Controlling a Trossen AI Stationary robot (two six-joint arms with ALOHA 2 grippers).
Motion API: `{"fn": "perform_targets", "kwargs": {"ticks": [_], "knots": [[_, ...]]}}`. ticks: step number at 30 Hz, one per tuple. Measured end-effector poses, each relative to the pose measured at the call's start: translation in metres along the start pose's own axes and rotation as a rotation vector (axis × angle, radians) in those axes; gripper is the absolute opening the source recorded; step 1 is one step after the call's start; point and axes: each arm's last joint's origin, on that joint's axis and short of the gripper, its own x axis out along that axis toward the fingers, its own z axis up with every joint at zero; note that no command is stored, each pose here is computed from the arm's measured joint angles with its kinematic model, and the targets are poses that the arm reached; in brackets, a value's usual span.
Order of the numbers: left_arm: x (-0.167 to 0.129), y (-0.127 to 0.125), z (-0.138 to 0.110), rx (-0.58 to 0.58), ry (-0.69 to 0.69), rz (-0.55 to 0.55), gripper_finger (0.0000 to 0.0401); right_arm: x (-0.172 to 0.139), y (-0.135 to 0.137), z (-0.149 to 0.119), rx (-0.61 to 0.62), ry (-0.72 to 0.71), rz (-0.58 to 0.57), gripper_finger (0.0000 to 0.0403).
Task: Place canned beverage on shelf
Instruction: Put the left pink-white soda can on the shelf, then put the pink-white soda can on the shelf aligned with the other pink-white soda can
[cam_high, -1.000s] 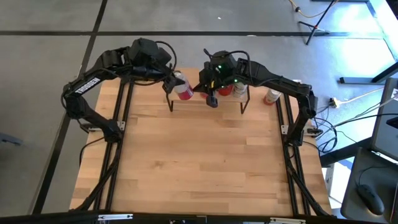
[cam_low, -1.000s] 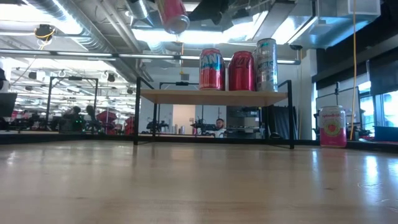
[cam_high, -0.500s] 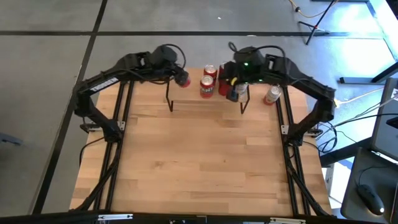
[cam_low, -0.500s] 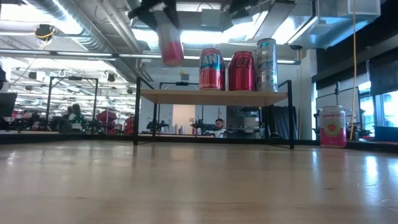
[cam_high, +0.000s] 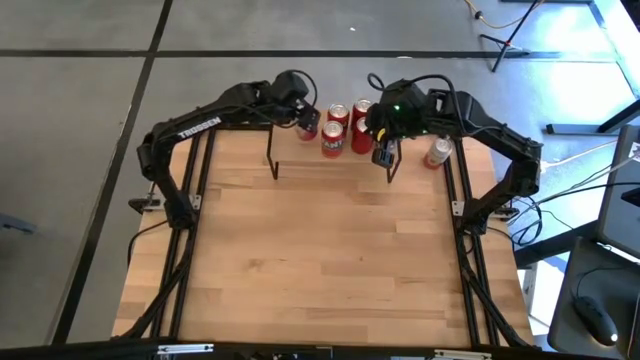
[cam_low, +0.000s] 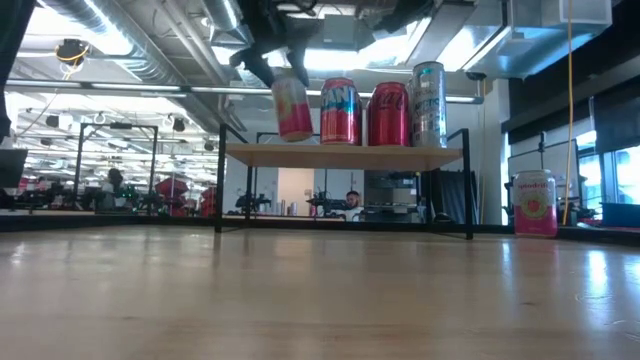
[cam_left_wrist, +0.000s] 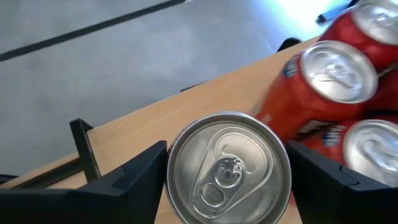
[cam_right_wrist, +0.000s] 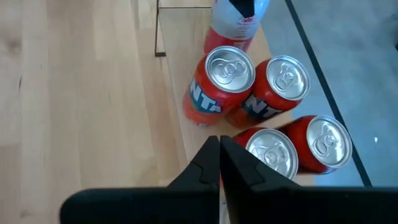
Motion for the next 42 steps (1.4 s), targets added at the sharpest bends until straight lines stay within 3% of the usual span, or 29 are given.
{"fn": "perform_targets", "kwargs": {"ticks": [9,17,32,42], "knots": [[0.025,-0.001,-0.002,0.013,0.057,0.011,0.0265,0.000,0.000,-0.001,-0.003,0.005,0.001,0.0003],[0.027,-0.003,-0.001,0.022,0.046,-0.007,0.0269,0.000,0.000,-0.001,-0.021,0.006,0.001,0.0003],[0.027,-0.003,-0.001,-0.009,0.049,-0.014,0.0313,0.000,0.002,-0.002,-0.018,0.014,0.052,0.0003],[0.027,-0.005,-0.001,0.030,0.064,-0.059,0.0365,0.000,0.003,-0.003,-0.025,0.012,0.083,0.0003]]}}
